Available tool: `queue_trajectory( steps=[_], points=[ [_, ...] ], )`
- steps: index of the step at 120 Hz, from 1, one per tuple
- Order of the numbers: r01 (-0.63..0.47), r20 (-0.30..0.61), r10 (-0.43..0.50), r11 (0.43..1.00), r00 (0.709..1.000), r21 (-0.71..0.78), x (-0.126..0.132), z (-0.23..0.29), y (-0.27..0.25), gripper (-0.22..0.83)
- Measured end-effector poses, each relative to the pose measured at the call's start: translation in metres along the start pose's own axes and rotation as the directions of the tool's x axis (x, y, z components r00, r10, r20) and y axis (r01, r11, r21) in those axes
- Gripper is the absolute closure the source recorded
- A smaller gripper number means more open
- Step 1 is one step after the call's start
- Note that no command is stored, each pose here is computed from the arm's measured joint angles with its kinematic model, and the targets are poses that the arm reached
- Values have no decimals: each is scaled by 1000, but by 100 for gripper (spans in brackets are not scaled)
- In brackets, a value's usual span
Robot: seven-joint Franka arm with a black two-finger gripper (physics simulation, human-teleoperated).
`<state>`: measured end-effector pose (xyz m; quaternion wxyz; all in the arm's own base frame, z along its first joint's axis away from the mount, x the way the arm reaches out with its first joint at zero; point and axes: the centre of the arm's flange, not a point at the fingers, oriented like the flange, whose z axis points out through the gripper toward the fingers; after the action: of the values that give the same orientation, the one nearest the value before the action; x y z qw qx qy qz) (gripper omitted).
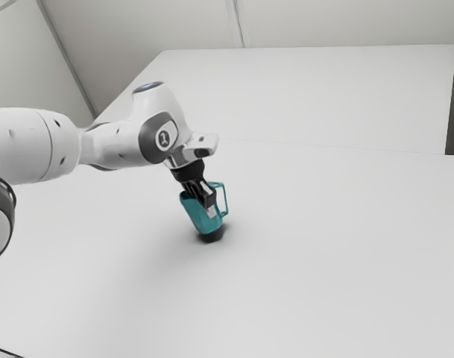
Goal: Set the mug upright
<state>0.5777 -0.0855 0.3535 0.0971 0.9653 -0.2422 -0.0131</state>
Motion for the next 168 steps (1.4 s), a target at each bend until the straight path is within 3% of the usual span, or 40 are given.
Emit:
queue_trajectory(
  steps=[34, 67, 89, 107, 133, 152, 168],
  points=[
    [-37, 111, 20, 986, 994, 162, 34, 20, 14, 79],
    [-7, 168, -32, 975, 985, 221, 37, 33, 16, 78],
    [25, 169, -65, 973, 984, 229, 36, 33, 17, 39],
    [43, 145, -80, 970, 986, 238, 41, 21, 19, 19],
    [61, 56, -78, 965, 995, 255, 45, -36, 29, 7],
    [87, -74, -70, 964, 995, 252, 29, -119, 43, 3],
    [113, -128, -80, 955, 989, 275, 24, -178, 41, 2]
  ],
)
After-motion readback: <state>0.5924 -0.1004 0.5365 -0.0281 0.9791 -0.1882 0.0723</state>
